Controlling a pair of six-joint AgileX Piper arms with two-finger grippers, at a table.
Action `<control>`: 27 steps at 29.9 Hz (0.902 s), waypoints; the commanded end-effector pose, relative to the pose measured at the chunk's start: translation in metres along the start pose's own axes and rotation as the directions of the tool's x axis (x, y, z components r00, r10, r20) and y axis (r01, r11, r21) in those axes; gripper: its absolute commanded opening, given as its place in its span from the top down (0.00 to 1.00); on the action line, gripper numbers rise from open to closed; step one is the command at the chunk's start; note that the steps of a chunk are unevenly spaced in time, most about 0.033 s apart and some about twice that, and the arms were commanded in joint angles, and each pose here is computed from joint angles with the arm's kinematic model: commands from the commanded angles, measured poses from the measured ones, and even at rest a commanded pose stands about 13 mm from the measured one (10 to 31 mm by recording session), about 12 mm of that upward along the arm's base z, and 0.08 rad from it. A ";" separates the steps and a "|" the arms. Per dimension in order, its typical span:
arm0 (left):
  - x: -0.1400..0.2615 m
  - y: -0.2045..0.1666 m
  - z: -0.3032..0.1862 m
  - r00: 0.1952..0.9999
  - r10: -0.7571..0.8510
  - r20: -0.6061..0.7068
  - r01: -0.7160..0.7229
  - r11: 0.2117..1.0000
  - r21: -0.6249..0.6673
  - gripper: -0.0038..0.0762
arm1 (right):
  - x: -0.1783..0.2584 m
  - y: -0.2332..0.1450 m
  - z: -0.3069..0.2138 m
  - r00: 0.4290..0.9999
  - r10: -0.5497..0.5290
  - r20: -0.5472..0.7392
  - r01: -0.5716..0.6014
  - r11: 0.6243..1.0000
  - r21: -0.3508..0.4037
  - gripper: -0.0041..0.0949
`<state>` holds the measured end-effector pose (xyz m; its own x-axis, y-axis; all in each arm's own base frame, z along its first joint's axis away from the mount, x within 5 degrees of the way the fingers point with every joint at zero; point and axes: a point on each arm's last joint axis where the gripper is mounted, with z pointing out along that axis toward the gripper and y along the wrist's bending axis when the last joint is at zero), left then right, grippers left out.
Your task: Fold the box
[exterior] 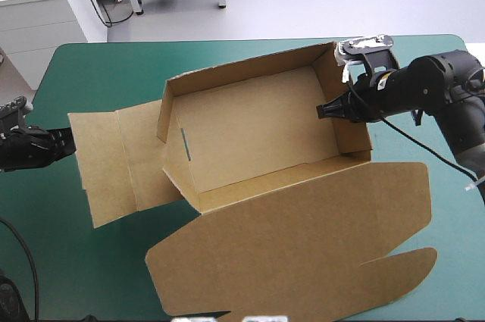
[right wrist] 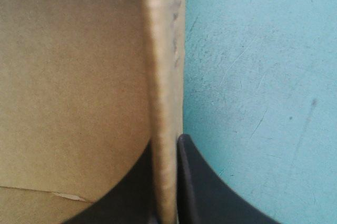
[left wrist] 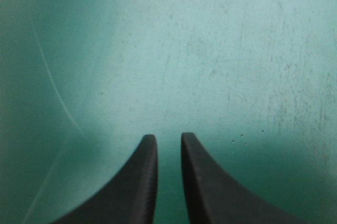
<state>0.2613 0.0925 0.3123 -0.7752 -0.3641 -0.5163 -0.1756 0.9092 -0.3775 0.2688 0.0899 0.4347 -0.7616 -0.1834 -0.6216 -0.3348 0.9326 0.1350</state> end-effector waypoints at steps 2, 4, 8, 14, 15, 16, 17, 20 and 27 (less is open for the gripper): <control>-0.005 -0.012 -0.015 0.998 0.027 0.064 -0.029 0.999 0.035 0.45 | -0.010 0.006 -0.015 0.992 0.017 0.127 -0.011 0.999 -0.052 0.96; -0.005 -0.014 -0.015 0.998 0.010 0.056 -0.014 0.998 0.067 0.31 | -0.012 0.007 -0.015 0.990 0.026 0.141 -0.017 0.998 -0.067 0.96; -0.003 -0.029 -0.009 0.999 0.038 0.029 -0.042 0.986 0.159 0.23 | -0.017 0.010 -0.016 0.981 0.041 0.189 -0.022 0.995 -0.102 0.96; 0.005 -0.066 0.004 0.979 0.202 -0.003 -0.194 0.945 0.265 0.23 | -0.021 0.007 -0.005 0.980 0.064 0.186 -0.045 0.993 -0.107 0.96; 0.006 -0.072 0.005 0.976 0.217 -0.003 -0.207 0.935 0.289 0.23 | -0.022 0.005 -0.002 0.981 0.075 0.179 -0.056 0.993 -0.106 0.96; 0.007 -0.076 0.005 0.972 0.233 -0.003 -0.221 0.923 0.315 0.23 | -0.023 0.002 0.002 0.982 0.086 0.171 -0.069 0.992 -0.105 0.96; 0.008 -0.081 0.005 0.969 0.249 0.004 -0.234 0.905 0.355 0.23 | -0.024 -0.001 0.005 0.982 0.099 0.164 -0.082 0.991 -0.108 0.96; 0.009 -0.091 0.002 0.968 0.249 0.026 -0.235 0.864 0.445 0.23 | -0.026 -0.010 0.016 0.981 0.135 0.143 -0.119 0.987 -0.111 0.96; 0.011 -0.120 -0.016 0.951 0.272 0.146 -0.292 0.638 0.712 0.23 | -0.027 -0.018 0.024 0.980 0.151 0.130 -0.138 0.985 -0.100 0.96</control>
<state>0.2722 0.0008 0.3315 -0.7850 -0.0812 -0.6141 0.3844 0.7135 -0.5857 0.3161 0.0856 0.4064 -0.7922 -0.0569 -0.6076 -0.2616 0.9312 0.2538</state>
